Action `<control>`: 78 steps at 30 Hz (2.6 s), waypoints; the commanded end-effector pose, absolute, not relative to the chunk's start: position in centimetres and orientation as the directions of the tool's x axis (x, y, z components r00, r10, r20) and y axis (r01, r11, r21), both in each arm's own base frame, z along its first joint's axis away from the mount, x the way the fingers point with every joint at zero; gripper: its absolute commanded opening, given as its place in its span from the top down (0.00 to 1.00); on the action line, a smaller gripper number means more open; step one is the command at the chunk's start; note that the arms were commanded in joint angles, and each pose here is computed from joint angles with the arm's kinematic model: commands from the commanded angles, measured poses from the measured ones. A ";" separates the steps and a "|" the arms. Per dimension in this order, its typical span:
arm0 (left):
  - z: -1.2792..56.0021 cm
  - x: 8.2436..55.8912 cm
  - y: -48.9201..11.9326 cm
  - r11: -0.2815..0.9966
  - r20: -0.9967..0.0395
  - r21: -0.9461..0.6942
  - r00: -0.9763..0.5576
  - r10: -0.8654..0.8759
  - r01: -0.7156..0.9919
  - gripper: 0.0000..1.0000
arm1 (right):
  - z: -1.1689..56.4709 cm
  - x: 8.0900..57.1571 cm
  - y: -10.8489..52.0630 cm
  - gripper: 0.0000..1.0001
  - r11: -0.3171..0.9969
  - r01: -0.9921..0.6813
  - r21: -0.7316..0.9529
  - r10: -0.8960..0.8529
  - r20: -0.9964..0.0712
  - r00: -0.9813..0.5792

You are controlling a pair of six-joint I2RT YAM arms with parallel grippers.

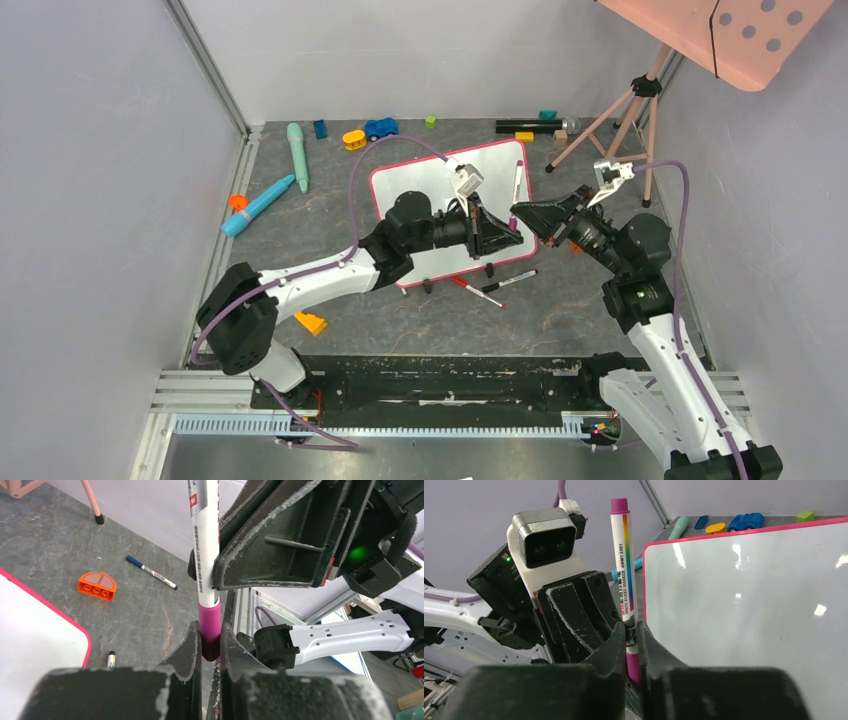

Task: Write a sentence on the whiteboard
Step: Open the whiteboard marker at the center of the board, then place the pen cap at the center of the board.

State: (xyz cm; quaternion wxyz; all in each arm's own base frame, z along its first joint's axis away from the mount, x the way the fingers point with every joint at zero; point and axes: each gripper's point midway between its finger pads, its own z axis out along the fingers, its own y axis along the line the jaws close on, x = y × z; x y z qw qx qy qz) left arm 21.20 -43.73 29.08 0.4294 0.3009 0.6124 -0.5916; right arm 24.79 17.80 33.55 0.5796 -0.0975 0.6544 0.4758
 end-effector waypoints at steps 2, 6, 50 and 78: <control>31.4 22.4 -43.6 0.193 -0.929 -0.359 -0.329 -0.172 0.913 0.98 | 35.0 24.3 18.2 0.74 0.532 -0.707 0.465 0.378 -0.878 -0.292; 29.3 22.2 -42.3 0.230 -0.970 -0.243 -0.243 -0.029 0.942 0.98 | 34.2 24.5 18.4 0.52 0.540 -0.689 0.483 0.340 -0.874 -0.346; 20.3 19.7 -35.0 0.111 -0.864 0.153 0.079 0.497 0.982 0.98 | 24.2 19.7 21.9 1.00 0.582 -0.488 0.651 -0.210 -0.459 -0.863; 7.8 18.4 -37.3 0.269 -0.623 -0.089 -0.264 0.736 0.959 0.94 | 31.2 27.5 4.1 1.00 0.968 0.101 0.232 0.250 -0.821 -0.513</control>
